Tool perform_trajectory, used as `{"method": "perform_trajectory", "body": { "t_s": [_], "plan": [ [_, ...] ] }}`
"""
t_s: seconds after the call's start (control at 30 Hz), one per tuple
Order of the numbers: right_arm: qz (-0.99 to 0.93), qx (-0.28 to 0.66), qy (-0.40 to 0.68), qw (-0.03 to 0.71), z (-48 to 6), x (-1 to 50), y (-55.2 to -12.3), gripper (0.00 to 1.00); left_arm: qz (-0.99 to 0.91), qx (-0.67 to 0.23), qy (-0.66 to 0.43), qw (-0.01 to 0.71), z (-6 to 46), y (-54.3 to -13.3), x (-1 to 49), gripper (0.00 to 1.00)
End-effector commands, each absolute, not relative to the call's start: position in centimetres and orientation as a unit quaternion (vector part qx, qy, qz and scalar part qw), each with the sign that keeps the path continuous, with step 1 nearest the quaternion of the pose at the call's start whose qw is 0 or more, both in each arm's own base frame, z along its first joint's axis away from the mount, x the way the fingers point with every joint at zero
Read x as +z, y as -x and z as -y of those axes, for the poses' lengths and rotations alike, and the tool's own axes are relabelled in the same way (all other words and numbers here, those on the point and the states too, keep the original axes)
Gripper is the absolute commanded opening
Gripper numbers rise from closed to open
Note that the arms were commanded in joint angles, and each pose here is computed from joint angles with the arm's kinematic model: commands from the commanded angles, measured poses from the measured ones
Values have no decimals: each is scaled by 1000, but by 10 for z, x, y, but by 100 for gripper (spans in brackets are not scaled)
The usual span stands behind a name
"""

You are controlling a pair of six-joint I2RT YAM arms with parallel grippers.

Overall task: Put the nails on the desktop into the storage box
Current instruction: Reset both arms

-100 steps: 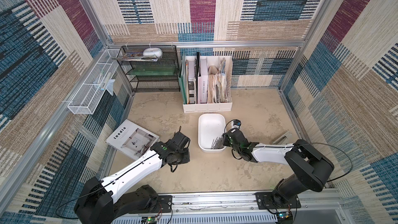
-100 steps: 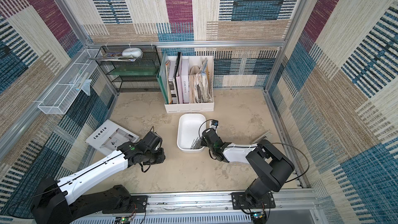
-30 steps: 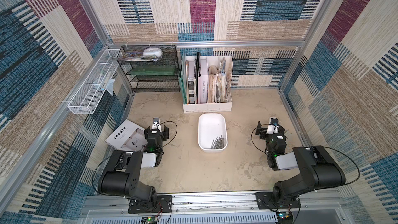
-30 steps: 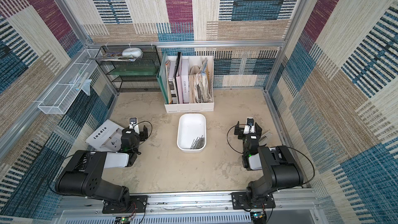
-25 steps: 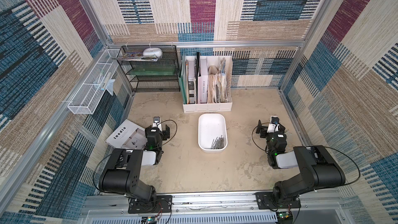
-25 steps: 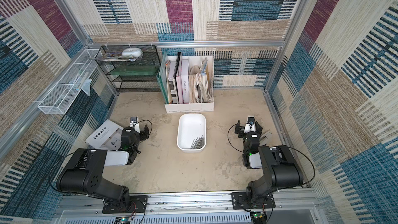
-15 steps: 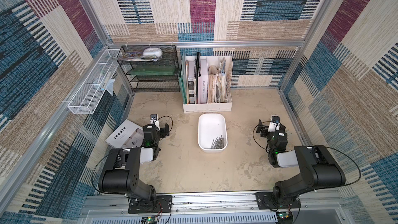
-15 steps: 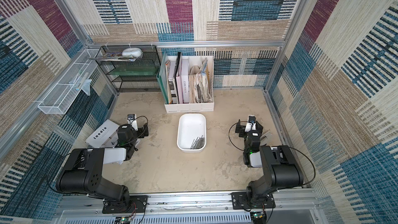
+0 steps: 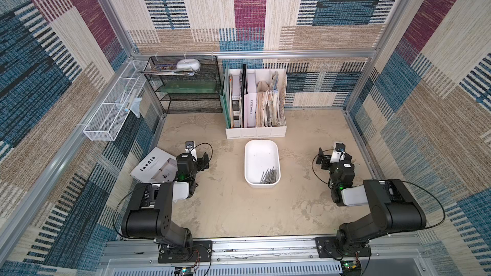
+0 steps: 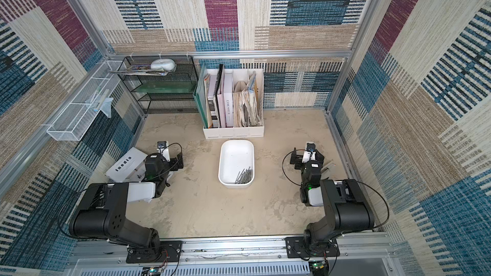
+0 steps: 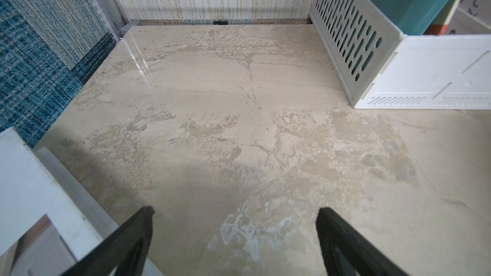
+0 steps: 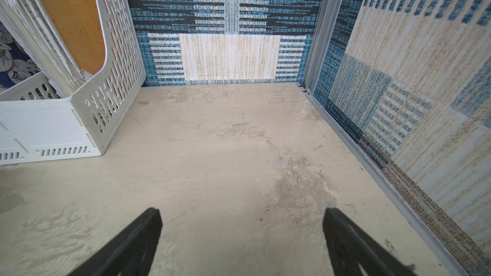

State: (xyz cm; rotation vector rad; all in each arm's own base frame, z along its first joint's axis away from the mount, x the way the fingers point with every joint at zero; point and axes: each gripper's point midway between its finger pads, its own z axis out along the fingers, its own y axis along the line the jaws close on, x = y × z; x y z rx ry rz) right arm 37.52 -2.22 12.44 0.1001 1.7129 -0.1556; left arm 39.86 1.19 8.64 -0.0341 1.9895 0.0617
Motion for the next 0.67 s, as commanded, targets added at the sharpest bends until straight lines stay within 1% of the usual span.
{"method": "perform_trajectory", "body": {
  "t_s": [0.0,0.63],
  "plan": [
    [-749,-65,-46,657,22,128,-376,100,-834,21,12,551,-10,-400,90,99],
    [-751,-64,-47,656,22,128,-377,100,-835,22,12,550,-10,-400,90,99]
  ]
}}
